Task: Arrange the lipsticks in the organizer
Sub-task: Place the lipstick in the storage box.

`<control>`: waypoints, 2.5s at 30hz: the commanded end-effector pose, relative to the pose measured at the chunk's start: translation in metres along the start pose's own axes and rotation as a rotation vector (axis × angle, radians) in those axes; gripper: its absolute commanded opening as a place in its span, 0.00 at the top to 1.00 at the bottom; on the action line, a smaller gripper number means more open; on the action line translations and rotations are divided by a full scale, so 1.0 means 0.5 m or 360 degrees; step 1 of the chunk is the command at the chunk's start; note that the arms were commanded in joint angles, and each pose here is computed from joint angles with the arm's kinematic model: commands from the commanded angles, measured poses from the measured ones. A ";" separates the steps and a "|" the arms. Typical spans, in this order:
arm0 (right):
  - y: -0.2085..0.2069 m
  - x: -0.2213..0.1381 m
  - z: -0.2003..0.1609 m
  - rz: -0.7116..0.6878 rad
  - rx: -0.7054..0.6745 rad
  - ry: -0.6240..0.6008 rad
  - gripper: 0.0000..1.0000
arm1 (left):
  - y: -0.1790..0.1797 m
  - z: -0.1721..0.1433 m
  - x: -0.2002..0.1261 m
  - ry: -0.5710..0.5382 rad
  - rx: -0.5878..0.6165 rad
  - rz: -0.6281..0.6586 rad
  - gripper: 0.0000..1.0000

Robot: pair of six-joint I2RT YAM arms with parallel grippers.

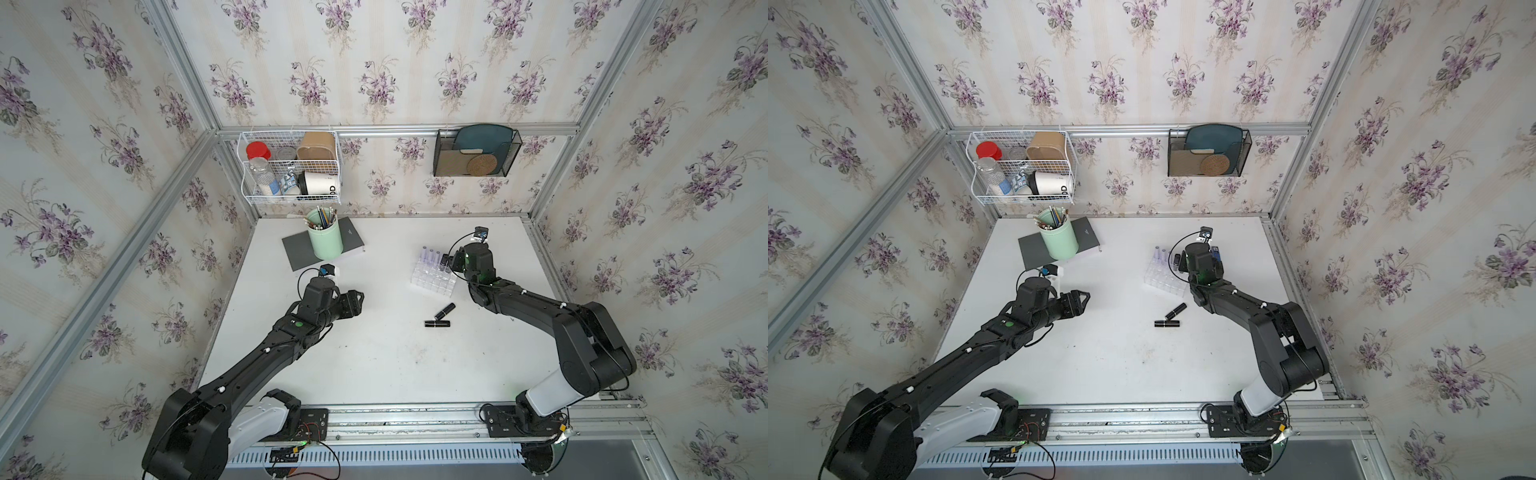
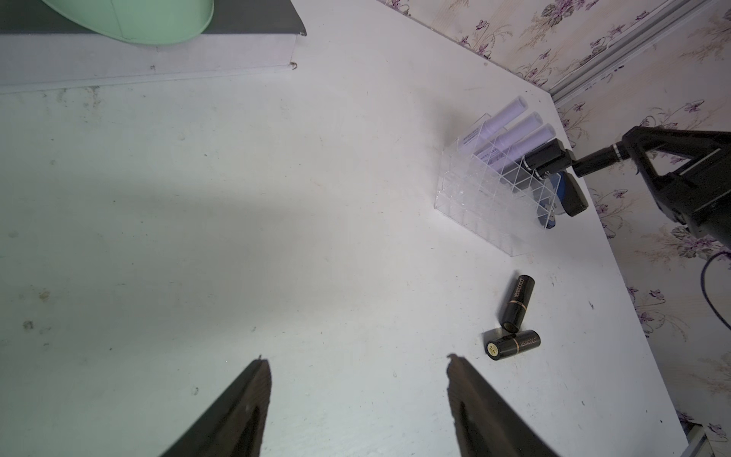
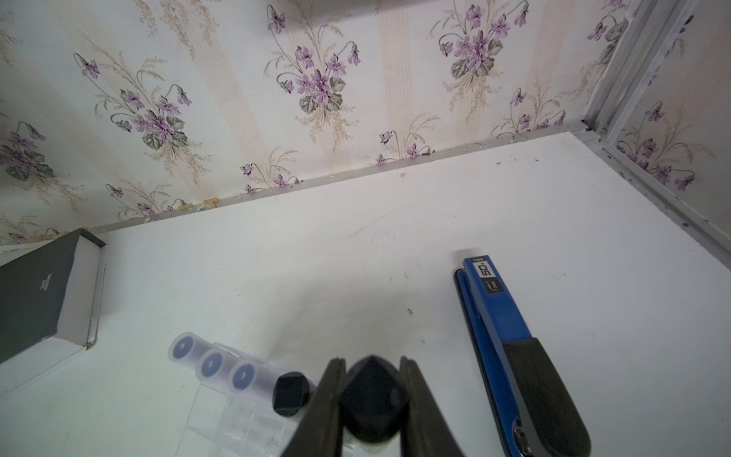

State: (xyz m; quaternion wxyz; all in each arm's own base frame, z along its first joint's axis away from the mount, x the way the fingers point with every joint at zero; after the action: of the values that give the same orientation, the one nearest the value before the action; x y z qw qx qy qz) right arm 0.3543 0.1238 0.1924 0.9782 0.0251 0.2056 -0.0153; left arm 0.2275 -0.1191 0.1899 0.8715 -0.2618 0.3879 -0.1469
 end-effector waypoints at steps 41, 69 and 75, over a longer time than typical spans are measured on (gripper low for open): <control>-0.012 0.023 -0.052 0.0008 0.0074 0.0038 0.86 | -0.010 -0.004 -0.016 -0.0030 0.0039 -0.0142 0.29; -0.011 0.019 -0.040 0.0019 0.0094 0.0049 0.60 | -0.017 0.001 -0.015 -0.0039 0.0052 -0.0176 0.30; -0.020 -0.019 -0.015 0.0043 0.0133 0.0050 0.55 | -0.029 0.005 -0.024 -0.0067 0.0137 -0.0215 0.29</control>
State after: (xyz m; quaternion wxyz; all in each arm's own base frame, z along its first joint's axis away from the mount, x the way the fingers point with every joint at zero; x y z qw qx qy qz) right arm 0.3476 0.1161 0.1870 0.9763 0.0624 0.2069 -0.0106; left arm 0.2187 -0.1218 0.1971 0.8693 -0.2660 0.3686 -0.1943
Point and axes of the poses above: each gripper's point midway between its finger pads, its own x axis out along the fingers, its own y axis along the line the jaws close on, z = x × y, the point moved 10 cm from there along -x, back along the fingers, and after that the axes turned 7 degrees about -x, right-handed, at the moved point
